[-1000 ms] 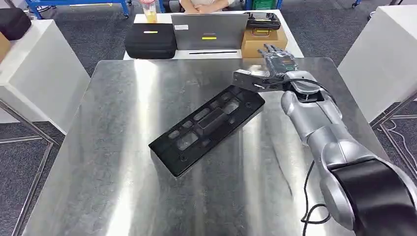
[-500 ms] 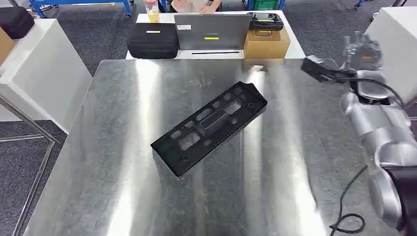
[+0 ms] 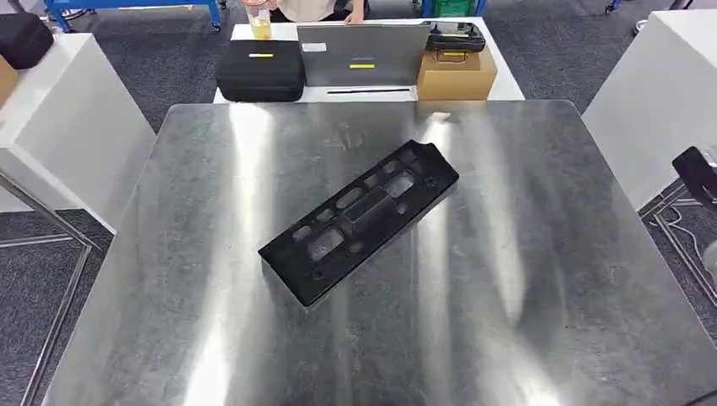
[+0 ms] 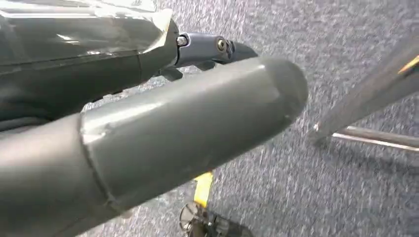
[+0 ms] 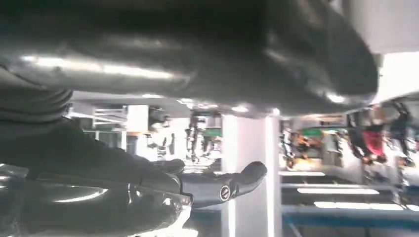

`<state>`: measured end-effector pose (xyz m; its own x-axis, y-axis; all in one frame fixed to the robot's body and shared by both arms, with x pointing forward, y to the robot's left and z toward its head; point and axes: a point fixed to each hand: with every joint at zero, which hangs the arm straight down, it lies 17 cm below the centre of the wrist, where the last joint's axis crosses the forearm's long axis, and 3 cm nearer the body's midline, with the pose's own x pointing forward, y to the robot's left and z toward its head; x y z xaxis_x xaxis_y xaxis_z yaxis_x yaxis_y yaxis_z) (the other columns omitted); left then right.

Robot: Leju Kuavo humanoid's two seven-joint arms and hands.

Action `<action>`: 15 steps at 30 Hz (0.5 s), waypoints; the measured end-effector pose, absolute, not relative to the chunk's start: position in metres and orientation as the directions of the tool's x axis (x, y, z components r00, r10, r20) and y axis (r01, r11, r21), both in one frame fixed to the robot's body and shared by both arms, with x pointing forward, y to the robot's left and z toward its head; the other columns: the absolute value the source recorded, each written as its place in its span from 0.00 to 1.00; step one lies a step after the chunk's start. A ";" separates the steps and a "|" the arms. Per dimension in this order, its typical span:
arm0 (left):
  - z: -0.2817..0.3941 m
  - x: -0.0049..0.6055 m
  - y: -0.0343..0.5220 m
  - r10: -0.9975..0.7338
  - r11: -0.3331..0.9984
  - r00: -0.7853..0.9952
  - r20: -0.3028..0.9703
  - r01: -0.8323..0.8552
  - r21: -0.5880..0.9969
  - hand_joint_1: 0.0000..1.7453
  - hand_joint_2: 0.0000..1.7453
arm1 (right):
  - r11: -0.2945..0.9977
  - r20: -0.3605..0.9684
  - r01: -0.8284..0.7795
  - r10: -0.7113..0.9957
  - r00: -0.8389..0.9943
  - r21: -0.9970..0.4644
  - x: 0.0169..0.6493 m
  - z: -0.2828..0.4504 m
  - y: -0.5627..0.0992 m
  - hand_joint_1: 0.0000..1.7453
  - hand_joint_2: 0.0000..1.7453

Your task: Take the parts from the cabinet and place them on the table.

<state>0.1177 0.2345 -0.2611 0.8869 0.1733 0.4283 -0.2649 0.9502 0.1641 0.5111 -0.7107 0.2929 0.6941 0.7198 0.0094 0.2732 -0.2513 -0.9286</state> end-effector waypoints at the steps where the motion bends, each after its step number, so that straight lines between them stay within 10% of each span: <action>1: -0.261 0.118 0.235 0.175 0.950 0.886 0.429 -0.267 0.164 0.00 0.00 | -0.255 0.005 0.264 0.711 0.703 -0.930 0.506 0.290 -0.716 0.00 0.00; 15: -0.262 0.119 0.216 0.186 0.966 0.891 0.413 -0.243 0.089 0.00 0.00 | -0.282 -0.009 0.210 0.617 0.787 -0.936 0.372 0.197 -0.786 0.00 0.00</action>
<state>0.1188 0.2164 -0.2616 0.8913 0.1865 0.4132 -0.2435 0.9658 0.0894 0.3724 -0.7858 0.1973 0.7869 0.6170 -0.0089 0.2102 -0.2815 -0.9362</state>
